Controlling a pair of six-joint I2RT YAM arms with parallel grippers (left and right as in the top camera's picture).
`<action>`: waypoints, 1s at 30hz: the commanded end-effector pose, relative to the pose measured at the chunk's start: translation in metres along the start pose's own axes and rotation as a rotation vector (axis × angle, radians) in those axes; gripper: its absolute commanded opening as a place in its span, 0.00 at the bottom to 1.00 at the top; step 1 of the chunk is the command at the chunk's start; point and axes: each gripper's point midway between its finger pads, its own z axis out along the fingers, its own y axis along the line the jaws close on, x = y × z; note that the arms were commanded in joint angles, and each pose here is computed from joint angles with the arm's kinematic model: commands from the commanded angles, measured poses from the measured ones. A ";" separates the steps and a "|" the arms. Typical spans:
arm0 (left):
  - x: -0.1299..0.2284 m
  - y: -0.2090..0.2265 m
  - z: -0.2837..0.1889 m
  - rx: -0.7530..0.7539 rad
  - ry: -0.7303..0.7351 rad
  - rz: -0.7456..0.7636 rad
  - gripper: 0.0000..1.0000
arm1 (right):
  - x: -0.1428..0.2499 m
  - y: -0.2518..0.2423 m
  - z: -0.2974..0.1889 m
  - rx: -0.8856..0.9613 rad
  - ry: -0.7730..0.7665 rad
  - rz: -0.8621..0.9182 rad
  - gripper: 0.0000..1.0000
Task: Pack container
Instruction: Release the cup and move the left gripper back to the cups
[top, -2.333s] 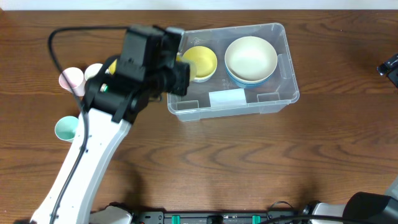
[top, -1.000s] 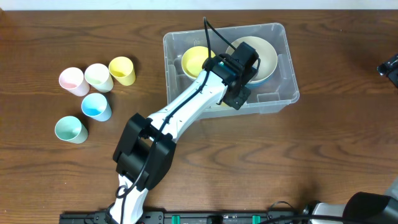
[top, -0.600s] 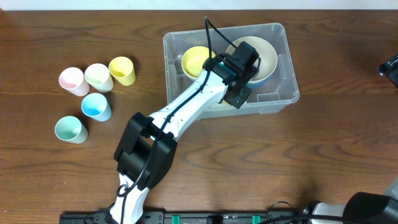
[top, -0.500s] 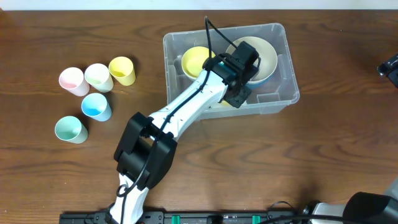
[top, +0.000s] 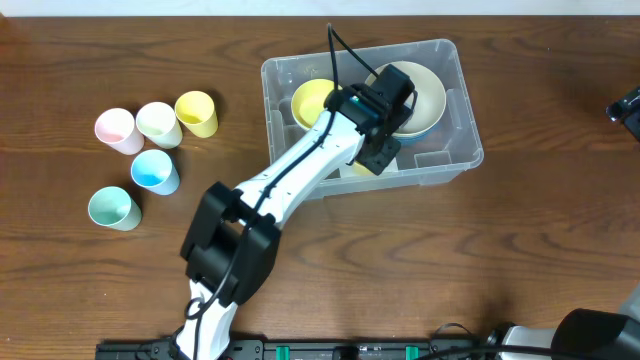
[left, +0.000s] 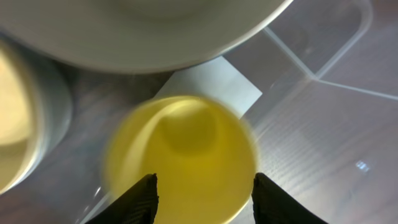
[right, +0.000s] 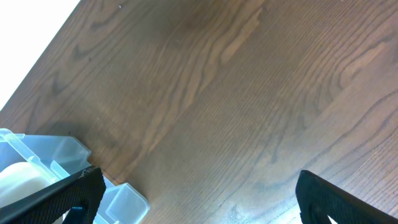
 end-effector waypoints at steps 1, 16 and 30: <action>-0.026 0.014 -0.076 -0.033 -0.175 -0.010 0.51 | -0.001 -0.004 0.000 0.007 0.001 0.021 0.99; 0.035 0.211 -0.197 -0.402 -0.307 -0.456 0.67 | -0.001 -0.004 0.000 0.007 0.001 0.021 0.99; 0.099 0.301 -0.081 -0.327 -0.024 -0.714 0.67 | -0.001 -0.004 0.000 0.007 0.001 0.021 0.99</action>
